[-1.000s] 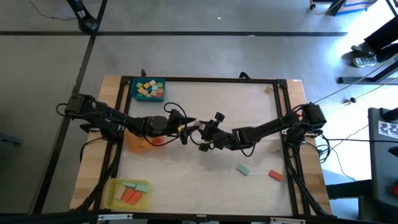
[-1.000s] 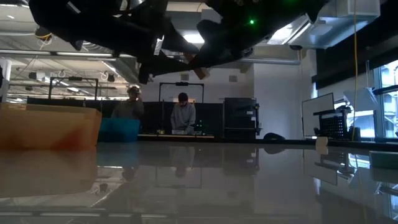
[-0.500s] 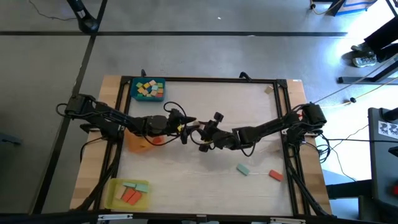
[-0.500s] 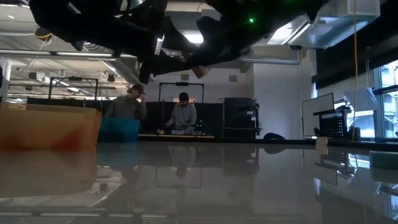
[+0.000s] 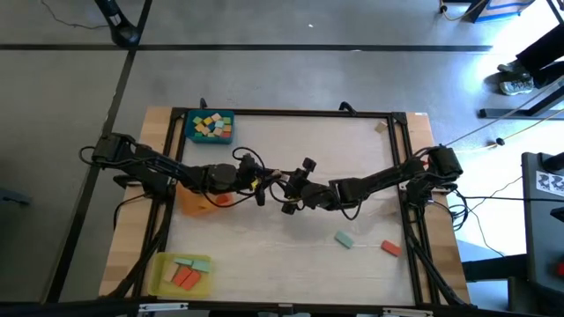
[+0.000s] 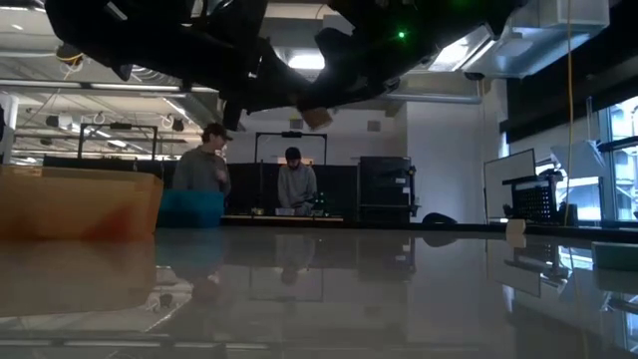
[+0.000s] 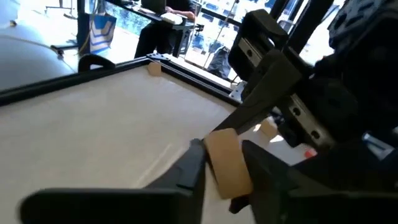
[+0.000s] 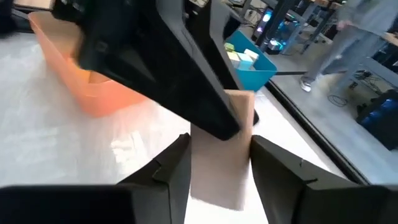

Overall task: Sort blocks by size
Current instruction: Put the light brown rectangular block into the yellow bin

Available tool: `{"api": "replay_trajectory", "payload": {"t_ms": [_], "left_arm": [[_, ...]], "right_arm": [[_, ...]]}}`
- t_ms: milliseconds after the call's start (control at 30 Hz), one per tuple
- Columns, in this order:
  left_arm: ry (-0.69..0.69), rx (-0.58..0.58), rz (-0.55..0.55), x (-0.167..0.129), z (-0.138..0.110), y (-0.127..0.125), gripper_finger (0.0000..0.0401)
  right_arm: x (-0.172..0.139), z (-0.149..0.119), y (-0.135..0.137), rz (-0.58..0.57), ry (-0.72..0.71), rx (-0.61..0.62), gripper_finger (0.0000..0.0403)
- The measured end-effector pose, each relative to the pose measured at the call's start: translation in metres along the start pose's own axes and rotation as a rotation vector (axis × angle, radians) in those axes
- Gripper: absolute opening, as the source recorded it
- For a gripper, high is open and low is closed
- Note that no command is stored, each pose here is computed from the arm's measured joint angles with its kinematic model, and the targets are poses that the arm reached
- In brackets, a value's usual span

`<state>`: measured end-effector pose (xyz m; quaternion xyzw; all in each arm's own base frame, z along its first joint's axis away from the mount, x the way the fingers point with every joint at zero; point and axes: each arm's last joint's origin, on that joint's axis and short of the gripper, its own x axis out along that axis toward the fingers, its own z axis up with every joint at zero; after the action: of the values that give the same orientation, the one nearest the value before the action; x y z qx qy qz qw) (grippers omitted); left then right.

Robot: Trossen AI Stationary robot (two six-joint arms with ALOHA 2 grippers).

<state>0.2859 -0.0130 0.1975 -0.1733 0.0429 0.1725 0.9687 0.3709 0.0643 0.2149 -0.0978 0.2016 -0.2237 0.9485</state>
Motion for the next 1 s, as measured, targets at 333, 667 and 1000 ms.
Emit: {"api": "replay_trajectory", "payload": {"t_ms": [333, 667, 1000], "left_arm": [[-0.008, 0.160, -0.071, -0.020, 0.013, -0.016, 0.0039], [0.116, 0.156, -0.272, -0.100, 0.046, -0.030, 0.0042], [0.423, 0.164, -0.459, -0.160, 0.036, -0.037, 0.0043]], "right_arm": [[-0.037, 0.011, 0.006, 0.106, 0.026, -0.060, 0.0177], [-0.083, -0.004, 0.026, 0.364, 0.228, -0.088, 0.0177], [-0.075, -0.032, 0.019, 0.317, 0.343, -0.011, 0.0177]]}}
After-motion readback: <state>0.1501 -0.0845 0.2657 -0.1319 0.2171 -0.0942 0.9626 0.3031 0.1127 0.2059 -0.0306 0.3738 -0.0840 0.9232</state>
